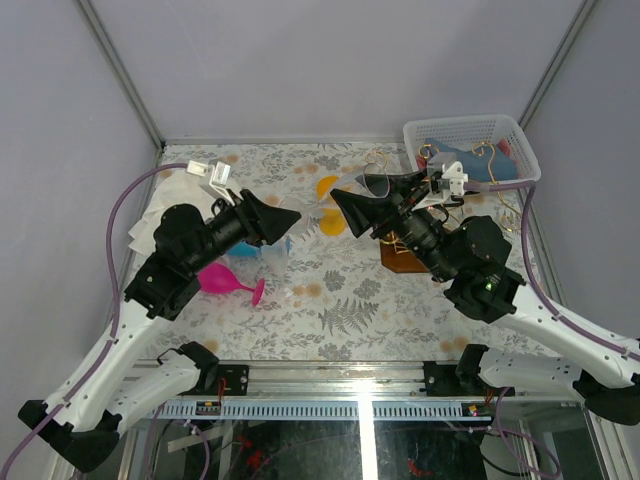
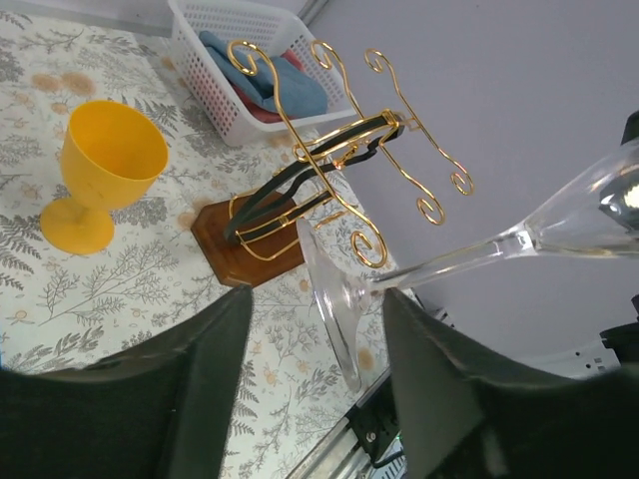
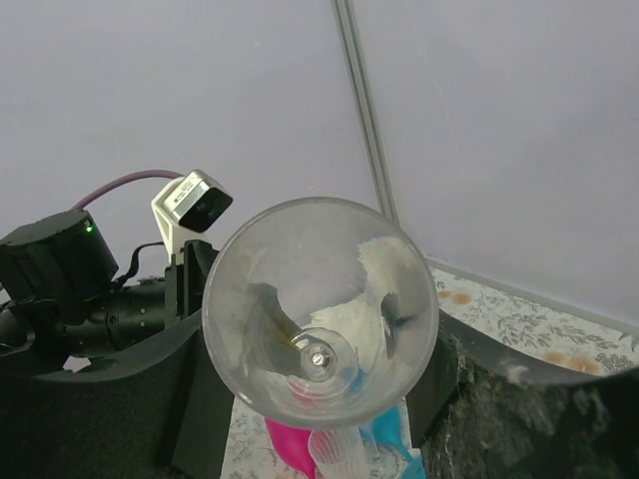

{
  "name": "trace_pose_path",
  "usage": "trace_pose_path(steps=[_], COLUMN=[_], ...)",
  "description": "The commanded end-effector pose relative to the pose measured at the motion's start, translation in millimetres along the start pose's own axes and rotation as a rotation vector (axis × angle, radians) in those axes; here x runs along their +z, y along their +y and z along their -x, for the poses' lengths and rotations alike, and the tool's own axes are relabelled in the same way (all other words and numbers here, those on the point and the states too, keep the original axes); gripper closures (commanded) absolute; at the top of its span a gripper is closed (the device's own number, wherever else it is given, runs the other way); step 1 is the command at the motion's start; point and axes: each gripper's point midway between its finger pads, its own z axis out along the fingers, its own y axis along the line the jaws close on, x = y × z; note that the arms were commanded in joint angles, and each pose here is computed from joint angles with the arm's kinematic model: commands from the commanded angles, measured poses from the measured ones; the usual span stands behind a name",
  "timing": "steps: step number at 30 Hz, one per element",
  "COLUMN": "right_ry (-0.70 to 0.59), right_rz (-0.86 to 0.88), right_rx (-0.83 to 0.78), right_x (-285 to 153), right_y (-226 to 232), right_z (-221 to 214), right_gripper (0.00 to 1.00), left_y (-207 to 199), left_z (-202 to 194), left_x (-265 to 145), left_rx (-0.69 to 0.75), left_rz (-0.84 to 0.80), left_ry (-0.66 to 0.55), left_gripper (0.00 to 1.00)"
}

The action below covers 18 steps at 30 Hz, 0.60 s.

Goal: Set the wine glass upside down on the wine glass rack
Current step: Pick up the wine glass at the center of the board.

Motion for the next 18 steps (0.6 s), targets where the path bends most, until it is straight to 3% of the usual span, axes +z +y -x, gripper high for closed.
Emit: trace_pose_path(steps=[1, 11, 13, 15, 18], right_ry=[-0.140, -0.125, -0.121, -0.117, -0.095], right_rz=[0.071, 0.049, 0.038, 0.028, 0.007], right_rx=[0.060, 0.044, 0.042, 0.035, 0.019], right_x=[-4.6, -5.3, -6.0, -7.4, -12.0], right_y=[18.2, 12.9, 10.8, 8.7, 3.8], right_z=[45.9, 40.3, 39.0, 38.9, 35.8], right_gripper=[0.42, 0.42, 0.39, 0.32, 0.05], left_y=[-19.9, -16.8, -14.9, -10.6, -2.5], left_z=[13.9, 14.7, 13.7, 13.3, 14.2], left_x=[1.4, 1.7, 2.4, 2.6, 1.3], left_rx=[0.013, 0.024, 0.038, 0.061, 0.103], left_rz=[-0.088, -0.072, -0.065, -0.046, -0.005], left_ry=[-0.058, -0.068, -0.062, -0.060, -0.062], left_gripper=[0.54, 0.99, 1.00, 1.00, 1.00])
